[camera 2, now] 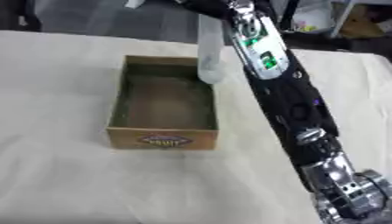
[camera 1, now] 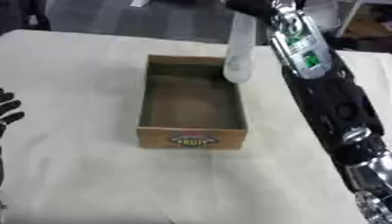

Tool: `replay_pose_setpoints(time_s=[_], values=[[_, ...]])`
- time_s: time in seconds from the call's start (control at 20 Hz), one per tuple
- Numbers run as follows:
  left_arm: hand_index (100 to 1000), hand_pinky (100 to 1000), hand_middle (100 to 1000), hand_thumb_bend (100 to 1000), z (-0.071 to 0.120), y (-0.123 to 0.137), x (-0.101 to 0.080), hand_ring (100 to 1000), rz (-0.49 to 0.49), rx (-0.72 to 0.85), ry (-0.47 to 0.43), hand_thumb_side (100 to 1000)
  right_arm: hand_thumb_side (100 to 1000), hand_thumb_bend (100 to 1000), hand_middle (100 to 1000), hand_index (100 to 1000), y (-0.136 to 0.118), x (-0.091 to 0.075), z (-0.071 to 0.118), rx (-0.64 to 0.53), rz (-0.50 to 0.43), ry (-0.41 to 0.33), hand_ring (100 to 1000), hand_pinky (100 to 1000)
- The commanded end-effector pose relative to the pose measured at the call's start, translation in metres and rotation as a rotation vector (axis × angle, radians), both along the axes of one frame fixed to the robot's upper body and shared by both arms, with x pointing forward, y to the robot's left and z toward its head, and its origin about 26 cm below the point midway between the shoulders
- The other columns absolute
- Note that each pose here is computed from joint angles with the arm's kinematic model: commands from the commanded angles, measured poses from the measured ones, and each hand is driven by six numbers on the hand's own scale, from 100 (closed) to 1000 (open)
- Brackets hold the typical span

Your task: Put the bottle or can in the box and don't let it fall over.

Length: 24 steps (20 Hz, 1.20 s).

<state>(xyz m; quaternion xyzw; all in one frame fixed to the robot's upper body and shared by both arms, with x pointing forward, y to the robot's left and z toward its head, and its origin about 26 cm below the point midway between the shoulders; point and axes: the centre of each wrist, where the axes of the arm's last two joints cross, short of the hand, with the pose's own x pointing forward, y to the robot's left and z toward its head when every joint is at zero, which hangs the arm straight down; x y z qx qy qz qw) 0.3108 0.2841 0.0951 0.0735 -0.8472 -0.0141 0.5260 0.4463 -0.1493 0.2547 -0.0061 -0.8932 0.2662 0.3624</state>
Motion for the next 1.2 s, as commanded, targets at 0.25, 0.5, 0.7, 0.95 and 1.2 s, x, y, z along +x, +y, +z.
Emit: replay_pose_setpoints(time_s=[0.25, 0.5, 0.7, 0.95, 1.2], values=[[816, 753, 715, 334, 0.010, -0.003, 0.002, 766, -0.019, 0.002, -0.035, 831, 442, 416, 387, 446, 0.033, -0.002, -0.021, -0.016, 0.097, 0.065, 569, 596], [816, 753, 715, 335, 0.011, -0.003, 0.002, 766, -0.017, 0.003, -0.036, 830, 484, 524, 544, 663, 0.034, 0.000, -0.045, -0.032, 0.080, 0.105, 623, 614], [816, 752, 714, 336, 0.010, -0.002, 0.002, 765, -0.013, 0.004, -0.035, 830, 522, 632, 805, 956, 0.029, 0.002, -0.055, -0.059, 0.049, 0.095, 768, 680], [815, 752, 713, 338, 0.010, -0.001, 0.002, 765, -0.007, 0.004, -0.034, 829, 538, 715, 940, 1000, 0.015, 0.005, -0.057, -0.110, 0.004, 0.051, 861, 766], [815, 752, 713, 339, 0.009, 0.000, 0.001, 764, 0.001, 0.004, -0.030, 829, 548, 783, 957, 1000, -0.005, 0.007, -0.061, -0.132, -0.057, 0.031, 873, 786]])
